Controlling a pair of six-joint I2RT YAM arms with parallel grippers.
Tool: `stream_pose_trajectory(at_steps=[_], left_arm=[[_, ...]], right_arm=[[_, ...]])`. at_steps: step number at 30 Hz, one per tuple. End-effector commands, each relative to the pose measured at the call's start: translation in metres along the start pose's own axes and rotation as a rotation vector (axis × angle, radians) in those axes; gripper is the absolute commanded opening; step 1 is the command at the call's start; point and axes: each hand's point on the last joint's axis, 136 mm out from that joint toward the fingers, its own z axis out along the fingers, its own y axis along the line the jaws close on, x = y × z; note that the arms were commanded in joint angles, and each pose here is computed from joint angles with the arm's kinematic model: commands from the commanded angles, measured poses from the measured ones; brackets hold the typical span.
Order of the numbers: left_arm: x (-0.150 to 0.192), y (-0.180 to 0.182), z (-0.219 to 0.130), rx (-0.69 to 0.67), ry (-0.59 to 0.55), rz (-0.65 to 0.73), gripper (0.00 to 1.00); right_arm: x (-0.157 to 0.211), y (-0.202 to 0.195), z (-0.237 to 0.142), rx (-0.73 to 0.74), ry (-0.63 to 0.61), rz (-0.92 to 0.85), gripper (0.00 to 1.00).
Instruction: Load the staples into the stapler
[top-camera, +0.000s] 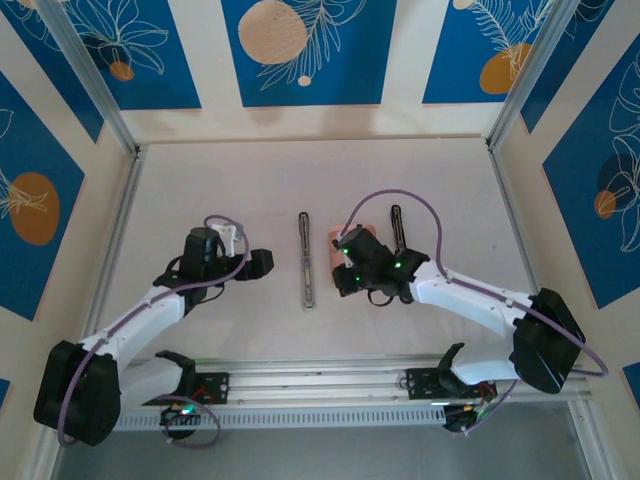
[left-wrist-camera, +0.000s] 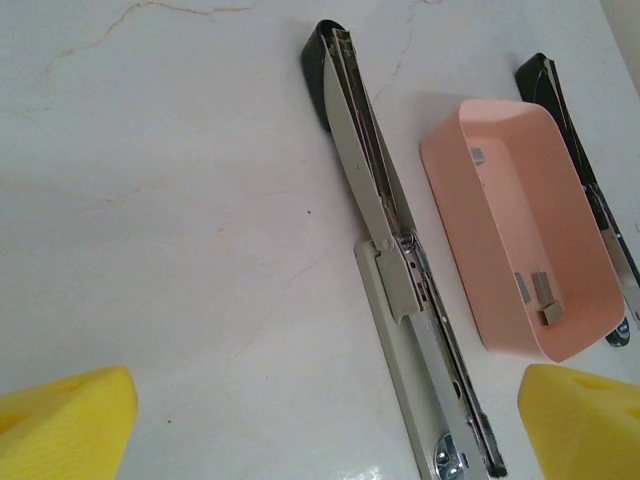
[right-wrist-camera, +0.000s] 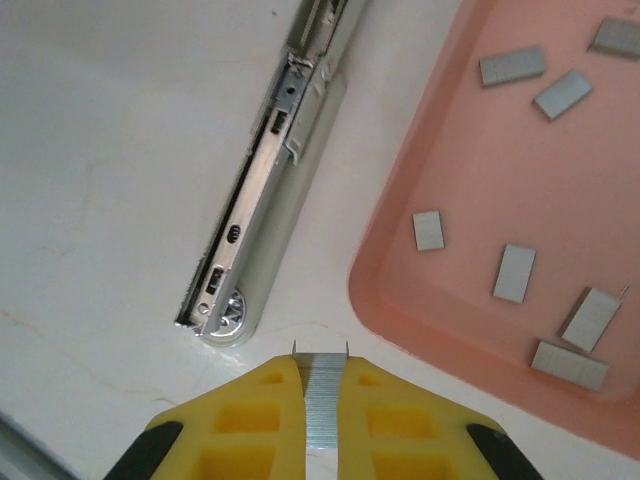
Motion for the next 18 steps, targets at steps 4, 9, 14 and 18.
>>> stream_pose_trajectory(at_steps=[4,9,14,18], left_arm=[[-0.005,0.001,0.001,-0.004,-0.051,0.032,0.97],[-0.007,0.001,0.003,0.004,-0.063,0.018,0.97],[-0.004,0.009,0.006,-0.020,-0.087,0.044,0.97],[-0.003,0.009,0.009,-0.008,-0.093,0.051,0.97]], right_arm=[[-0.010,0.010,0.007,0.074,-0.050,0.095,0.12],[-0.013,0.022,0.014,0.050,-0.041,0.086,0.12],[-0.016,0.028,0.029,0.044,-0.037,0.095,0.12],[-0.017,0.042,0.038,0.040,-0.024,0.085,0.13]])
